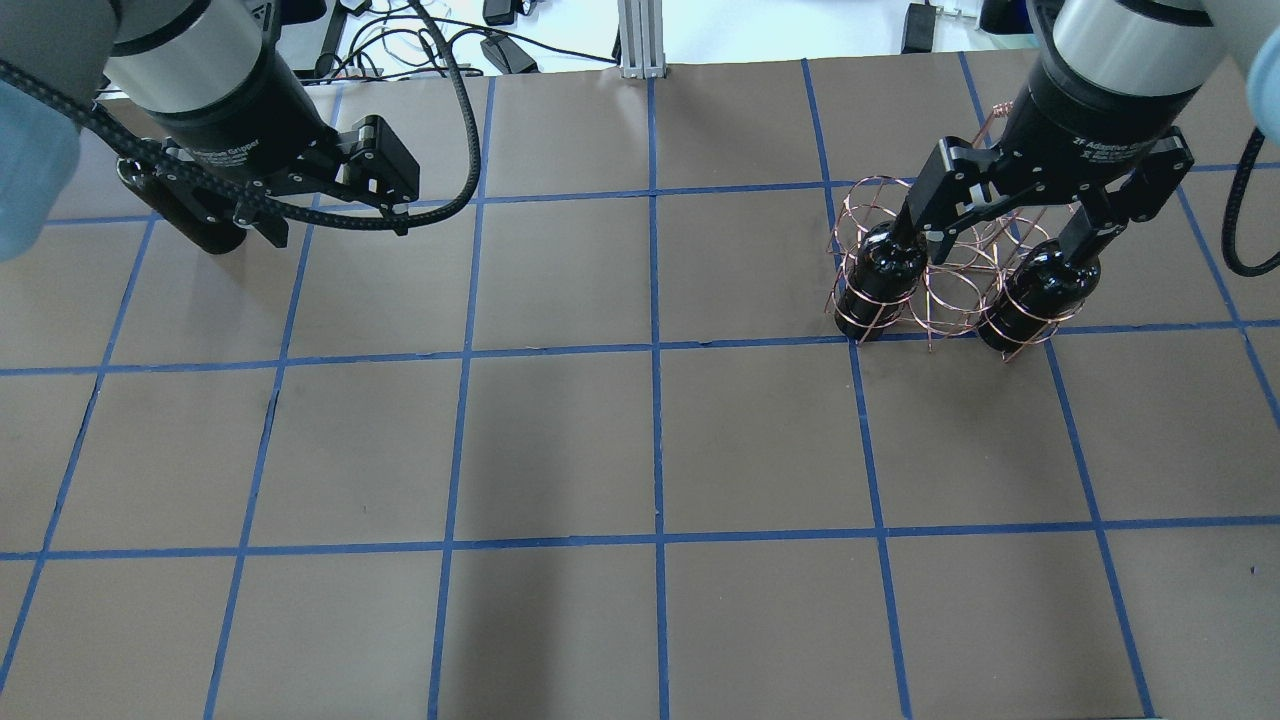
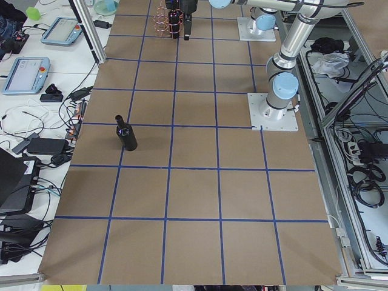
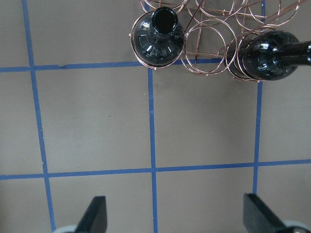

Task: Place wine into wine basket

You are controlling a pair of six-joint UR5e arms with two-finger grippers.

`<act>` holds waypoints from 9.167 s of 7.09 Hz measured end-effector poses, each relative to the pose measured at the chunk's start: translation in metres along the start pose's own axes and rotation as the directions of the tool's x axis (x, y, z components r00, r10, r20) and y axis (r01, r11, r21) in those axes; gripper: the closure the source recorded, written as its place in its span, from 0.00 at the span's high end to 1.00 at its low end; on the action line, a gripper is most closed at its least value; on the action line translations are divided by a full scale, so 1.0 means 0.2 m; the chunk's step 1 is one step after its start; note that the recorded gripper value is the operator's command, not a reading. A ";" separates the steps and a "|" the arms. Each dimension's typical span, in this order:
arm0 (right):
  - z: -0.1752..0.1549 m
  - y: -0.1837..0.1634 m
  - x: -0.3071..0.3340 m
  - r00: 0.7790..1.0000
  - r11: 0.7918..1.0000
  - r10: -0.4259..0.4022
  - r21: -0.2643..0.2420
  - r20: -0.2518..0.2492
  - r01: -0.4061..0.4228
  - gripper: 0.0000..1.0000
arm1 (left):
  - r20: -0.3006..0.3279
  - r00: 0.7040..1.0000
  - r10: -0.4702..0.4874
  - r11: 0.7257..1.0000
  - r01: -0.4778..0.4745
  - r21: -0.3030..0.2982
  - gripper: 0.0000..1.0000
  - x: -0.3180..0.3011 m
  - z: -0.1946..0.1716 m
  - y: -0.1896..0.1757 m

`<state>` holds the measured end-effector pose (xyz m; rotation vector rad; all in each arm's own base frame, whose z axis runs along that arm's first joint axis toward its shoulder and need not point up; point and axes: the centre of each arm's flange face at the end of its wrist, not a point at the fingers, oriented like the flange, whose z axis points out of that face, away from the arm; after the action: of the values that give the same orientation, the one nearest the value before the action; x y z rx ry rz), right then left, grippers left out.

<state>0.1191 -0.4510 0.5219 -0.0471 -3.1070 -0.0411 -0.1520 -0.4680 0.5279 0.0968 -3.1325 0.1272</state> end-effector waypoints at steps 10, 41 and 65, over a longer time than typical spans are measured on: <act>-0.04 0.03 0.00 0.999 0.999 0.051 0.020 -0.001 -0.051 1.00 | 0.013 0.999 -0.047 0.999 0.047 -0.021 1.00 -0.15 0.07 -0.10; -0.01 0.00 -0.02 0.999 0.999 0.041 0.032 0.016 -0.042 1.00 | 0.023 1.000 0.017 0.984 -0.021 0.175 0.00 -1.75 0.70 -1.24; 0.04 0.04 -0.02 0.999 0.999 0.037 0.002 0.013 -0.037 1.00 | -0.009 0.998 -0.056 0.998 0.056 0.009 1.00 0.44 0.70 -0.08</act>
<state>0.1239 -0.4436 0.5132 -0.1053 -3.1183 -0.0372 -0.2394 -0.5006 0.3903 0.1840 -3.1168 0.1420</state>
